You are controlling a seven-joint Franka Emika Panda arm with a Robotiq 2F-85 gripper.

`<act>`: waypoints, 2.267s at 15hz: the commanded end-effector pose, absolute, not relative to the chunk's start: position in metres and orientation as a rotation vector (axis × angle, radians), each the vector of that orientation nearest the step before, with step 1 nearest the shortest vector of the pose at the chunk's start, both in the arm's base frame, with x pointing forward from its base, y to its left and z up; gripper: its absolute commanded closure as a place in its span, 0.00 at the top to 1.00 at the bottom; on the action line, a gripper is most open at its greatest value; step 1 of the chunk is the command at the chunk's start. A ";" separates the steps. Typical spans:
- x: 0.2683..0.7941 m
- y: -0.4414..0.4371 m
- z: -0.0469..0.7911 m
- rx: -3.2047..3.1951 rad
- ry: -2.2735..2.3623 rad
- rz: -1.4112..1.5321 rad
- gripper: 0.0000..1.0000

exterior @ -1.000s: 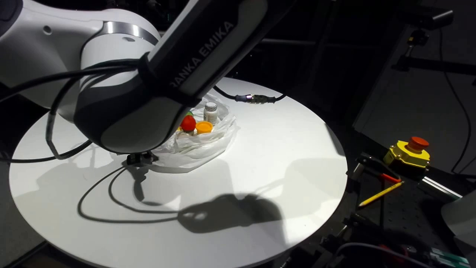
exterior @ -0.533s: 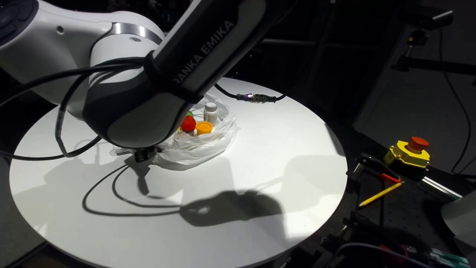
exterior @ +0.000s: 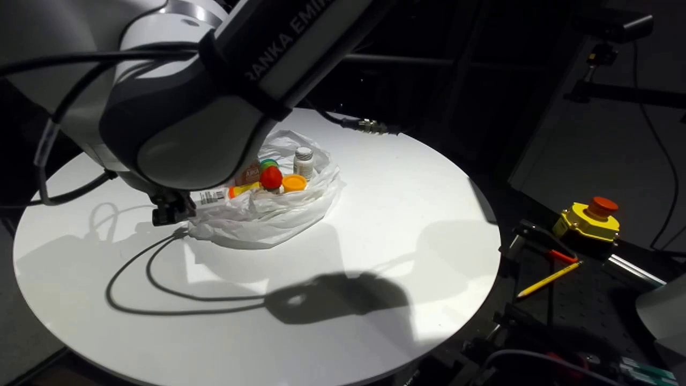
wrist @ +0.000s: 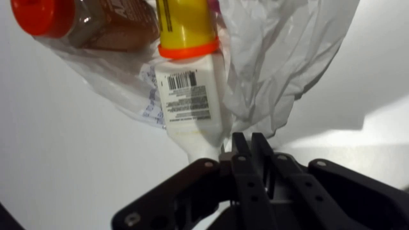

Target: Pick up the bottles and small containers from the table and put them in the plastic bag.

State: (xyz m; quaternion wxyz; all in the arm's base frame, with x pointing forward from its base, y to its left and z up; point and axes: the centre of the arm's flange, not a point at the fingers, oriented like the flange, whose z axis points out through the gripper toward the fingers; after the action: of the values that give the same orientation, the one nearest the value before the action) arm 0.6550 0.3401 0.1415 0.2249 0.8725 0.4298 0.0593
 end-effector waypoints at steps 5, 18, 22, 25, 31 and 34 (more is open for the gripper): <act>0.613 0.309 0.193 2.553 1.011 0.336 0.12; 0.615 0.305 0.188 2.596 0.807 0.012 0.77; 0.625 0.312 0.176 2.555 0.826 0.075 0.99; 0.632 0.312 0.164 2.534 0.862 0.088 1.00; 0.653 0.299 0.142 2.522 0.844 0.077 1.00; 0.658 0.291 0.135 2.532 0.828 0.057 0.71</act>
State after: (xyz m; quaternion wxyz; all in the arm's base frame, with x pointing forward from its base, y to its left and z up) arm 0.6417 0.2932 0.1374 0.2369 0.9231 0.3025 0.0171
